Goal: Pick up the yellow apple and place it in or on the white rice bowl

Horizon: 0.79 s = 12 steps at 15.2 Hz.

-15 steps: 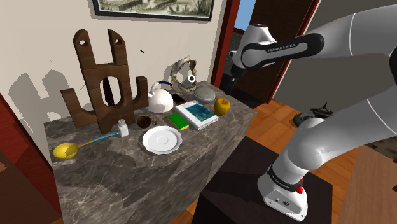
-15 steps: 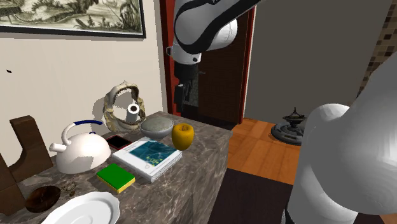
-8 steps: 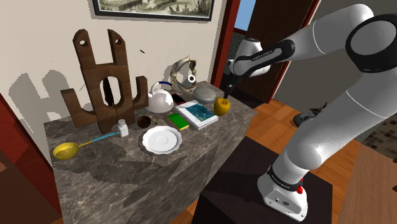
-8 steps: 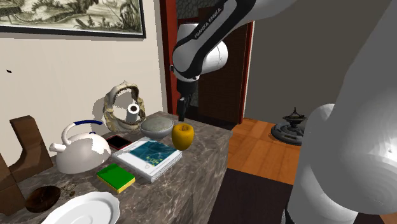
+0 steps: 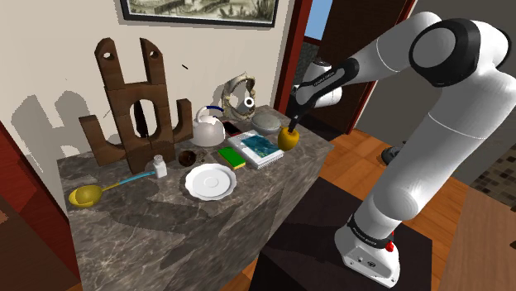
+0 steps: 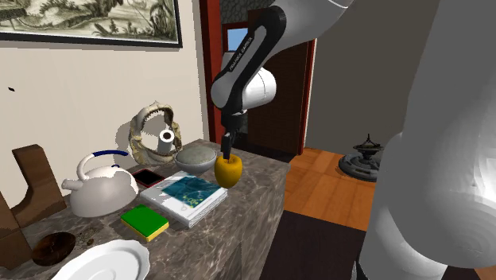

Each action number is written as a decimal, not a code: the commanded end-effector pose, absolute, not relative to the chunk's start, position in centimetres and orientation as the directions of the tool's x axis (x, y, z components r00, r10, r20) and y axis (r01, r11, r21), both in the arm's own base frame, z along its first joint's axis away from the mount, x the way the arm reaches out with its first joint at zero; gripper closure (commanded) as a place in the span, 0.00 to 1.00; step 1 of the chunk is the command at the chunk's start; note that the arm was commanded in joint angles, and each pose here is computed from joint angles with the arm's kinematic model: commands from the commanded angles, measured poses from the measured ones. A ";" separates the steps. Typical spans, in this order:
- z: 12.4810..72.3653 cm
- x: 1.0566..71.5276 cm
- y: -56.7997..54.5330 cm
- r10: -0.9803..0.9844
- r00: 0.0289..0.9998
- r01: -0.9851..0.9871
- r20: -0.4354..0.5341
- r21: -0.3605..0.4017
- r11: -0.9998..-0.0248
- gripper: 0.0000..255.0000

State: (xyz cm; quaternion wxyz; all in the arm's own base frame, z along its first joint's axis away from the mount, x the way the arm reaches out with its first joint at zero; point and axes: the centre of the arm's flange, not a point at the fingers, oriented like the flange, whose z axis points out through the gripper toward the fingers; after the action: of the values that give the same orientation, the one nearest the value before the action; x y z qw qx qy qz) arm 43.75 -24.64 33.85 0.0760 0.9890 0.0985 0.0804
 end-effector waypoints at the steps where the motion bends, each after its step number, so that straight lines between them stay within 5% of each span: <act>1: 32.9 43.9 -24.7 0.207 0.968 0.182 0.145 0.167 -0.969 0.00; 10: 32.1 44.1 -24.9 0.207 0.968 0.182 0.145 0.167 -0.969 0.00; 11: 32.1 44.1 -24.9 0.207 0.968 0.182 0.145 0.167 -0.969 1.00; 12: 32.1 44.1 -24.9 0.207 0.968 0.182 0.145 0.167 -0.969 1.00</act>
State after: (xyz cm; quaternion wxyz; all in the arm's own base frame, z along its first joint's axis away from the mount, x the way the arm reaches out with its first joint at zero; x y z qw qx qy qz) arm 44.06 -24.86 32.09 0.0763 0.9889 0.0985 0.0807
